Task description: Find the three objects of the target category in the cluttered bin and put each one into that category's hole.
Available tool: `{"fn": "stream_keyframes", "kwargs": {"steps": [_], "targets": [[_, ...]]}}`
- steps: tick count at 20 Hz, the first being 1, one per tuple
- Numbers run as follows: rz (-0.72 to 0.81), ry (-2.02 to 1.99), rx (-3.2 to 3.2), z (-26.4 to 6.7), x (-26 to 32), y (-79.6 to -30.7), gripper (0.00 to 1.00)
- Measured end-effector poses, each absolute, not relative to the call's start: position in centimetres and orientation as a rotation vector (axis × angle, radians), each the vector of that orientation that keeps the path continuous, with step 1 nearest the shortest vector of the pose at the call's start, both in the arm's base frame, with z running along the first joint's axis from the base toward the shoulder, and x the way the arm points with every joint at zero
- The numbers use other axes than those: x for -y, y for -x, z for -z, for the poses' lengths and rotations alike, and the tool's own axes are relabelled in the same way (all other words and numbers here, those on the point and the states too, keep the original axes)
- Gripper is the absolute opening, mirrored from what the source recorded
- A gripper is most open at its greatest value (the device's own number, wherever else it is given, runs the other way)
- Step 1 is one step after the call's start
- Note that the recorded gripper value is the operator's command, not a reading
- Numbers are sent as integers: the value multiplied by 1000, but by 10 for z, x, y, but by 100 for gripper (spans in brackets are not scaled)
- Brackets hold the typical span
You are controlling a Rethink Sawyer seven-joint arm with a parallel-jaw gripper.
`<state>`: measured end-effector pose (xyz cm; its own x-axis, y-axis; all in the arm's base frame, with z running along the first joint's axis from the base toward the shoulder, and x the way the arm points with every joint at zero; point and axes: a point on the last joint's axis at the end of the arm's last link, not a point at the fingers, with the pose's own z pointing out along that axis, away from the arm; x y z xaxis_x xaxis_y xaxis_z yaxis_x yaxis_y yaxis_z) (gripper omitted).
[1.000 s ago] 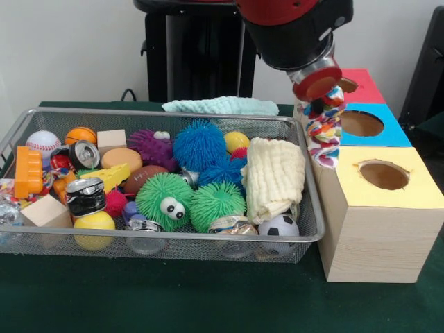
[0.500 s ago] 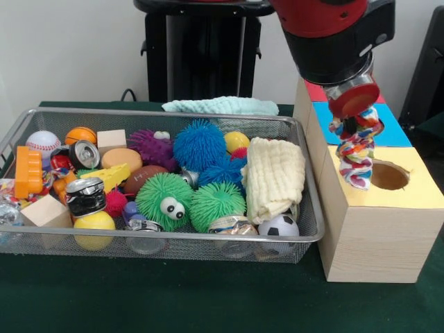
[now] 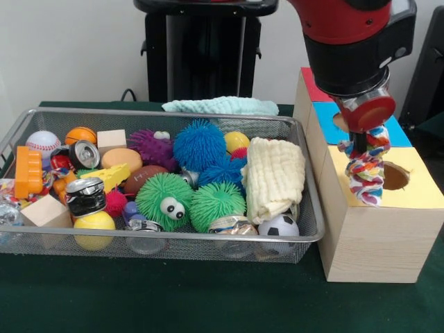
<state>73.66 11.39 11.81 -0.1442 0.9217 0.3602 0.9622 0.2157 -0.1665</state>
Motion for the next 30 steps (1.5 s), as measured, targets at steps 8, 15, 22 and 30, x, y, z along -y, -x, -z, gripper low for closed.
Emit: {"fn": "stream_keyframes", "kwargs": {"steps": [8, 15, 22, 30], "targets": [[76, 1730, 2121, -103, -127, -721, 0], [9, 1704, 2091, -84, -144, -694, 0], [110, 1803, 1973, -80, -148, -693, 0], [172, 1860, 1894, -78, -152, -694, 0]]}}
